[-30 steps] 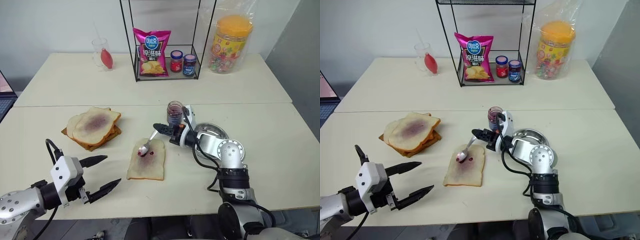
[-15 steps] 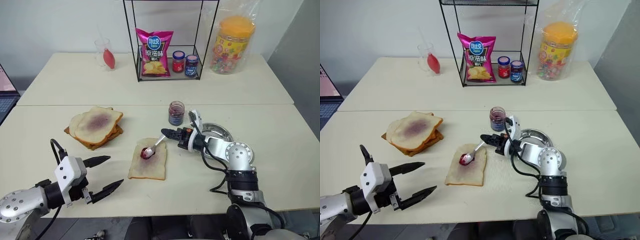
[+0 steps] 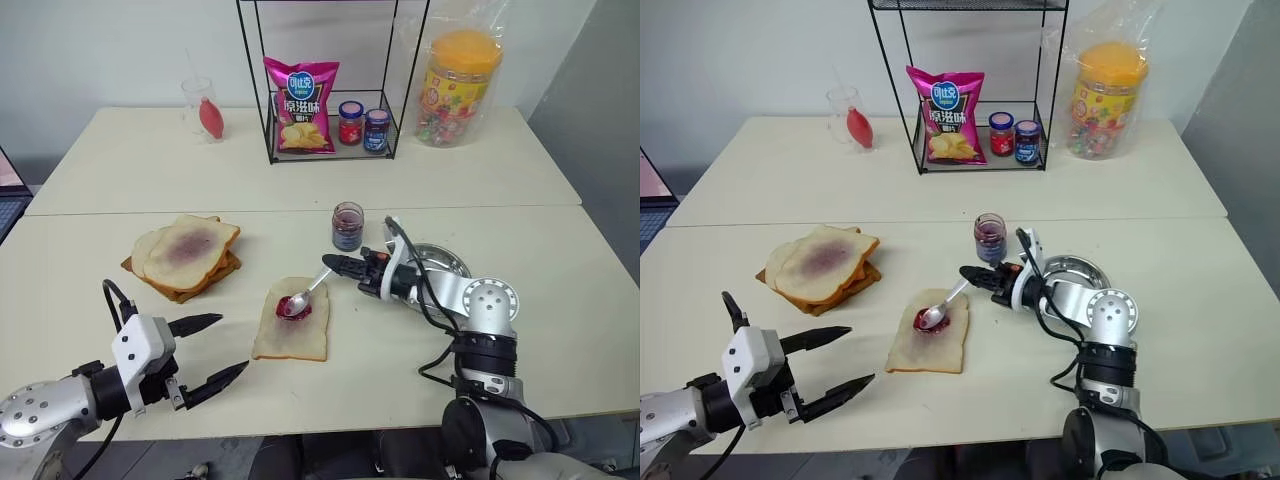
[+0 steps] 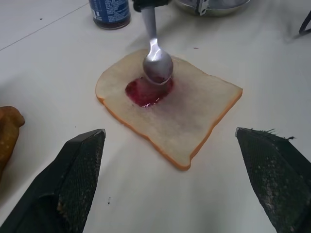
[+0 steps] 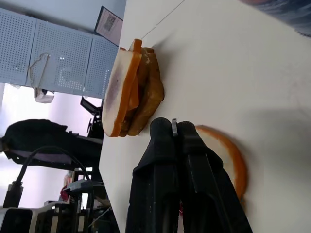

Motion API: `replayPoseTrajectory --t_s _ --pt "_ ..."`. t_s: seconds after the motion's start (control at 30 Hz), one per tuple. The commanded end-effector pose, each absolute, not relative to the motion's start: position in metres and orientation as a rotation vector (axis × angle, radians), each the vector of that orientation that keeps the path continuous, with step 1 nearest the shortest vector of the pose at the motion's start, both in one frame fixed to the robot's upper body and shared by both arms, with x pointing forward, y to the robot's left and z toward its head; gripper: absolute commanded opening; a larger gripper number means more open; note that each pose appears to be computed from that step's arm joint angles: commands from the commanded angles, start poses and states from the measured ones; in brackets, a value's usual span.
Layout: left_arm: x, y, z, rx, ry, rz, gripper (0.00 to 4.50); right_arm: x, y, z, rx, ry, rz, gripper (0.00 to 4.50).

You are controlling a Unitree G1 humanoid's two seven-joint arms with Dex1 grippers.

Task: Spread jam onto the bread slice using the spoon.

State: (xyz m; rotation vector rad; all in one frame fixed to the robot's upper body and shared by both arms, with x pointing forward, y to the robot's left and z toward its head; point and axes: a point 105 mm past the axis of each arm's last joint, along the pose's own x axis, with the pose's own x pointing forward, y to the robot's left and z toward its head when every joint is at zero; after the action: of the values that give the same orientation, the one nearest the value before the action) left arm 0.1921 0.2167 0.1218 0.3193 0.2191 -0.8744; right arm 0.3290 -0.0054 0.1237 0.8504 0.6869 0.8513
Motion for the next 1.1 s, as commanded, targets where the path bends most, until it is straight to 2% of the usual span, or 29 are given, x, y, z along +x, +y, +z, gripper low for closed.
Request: replayPoseTrajectory --t_s 0.03,0.3,0.7,0.9,1.1 --pt "0.192 0.218 0.132 0.347 0.196 -0.876 4.5 0.341 0.002 0.127 0.857 0.649 0.821 0.02" --pt "0.192 0.216 0.132 0.353 0.196 -0.883 4.5 0.335 -0.004 0.118 0.818 0.694 0.837 0.02" --pt "0.191 0.216 0.131 0.354 0.199 -0.886 4.5 0.316 -0.031 0.138 0.752 0.701 0.968 0.02" --pt "0.19 0.218 0.131 0.348 0.202 -0.879 4.5 0.322 -0.006 0.149 0.828 0.643 0.968 0.02" --pt "0.19 0.22 0.131 0.347 0.203 -0.876 4.5 0.333 0.018 0.145 0.854 0.631 0.919 0.02"
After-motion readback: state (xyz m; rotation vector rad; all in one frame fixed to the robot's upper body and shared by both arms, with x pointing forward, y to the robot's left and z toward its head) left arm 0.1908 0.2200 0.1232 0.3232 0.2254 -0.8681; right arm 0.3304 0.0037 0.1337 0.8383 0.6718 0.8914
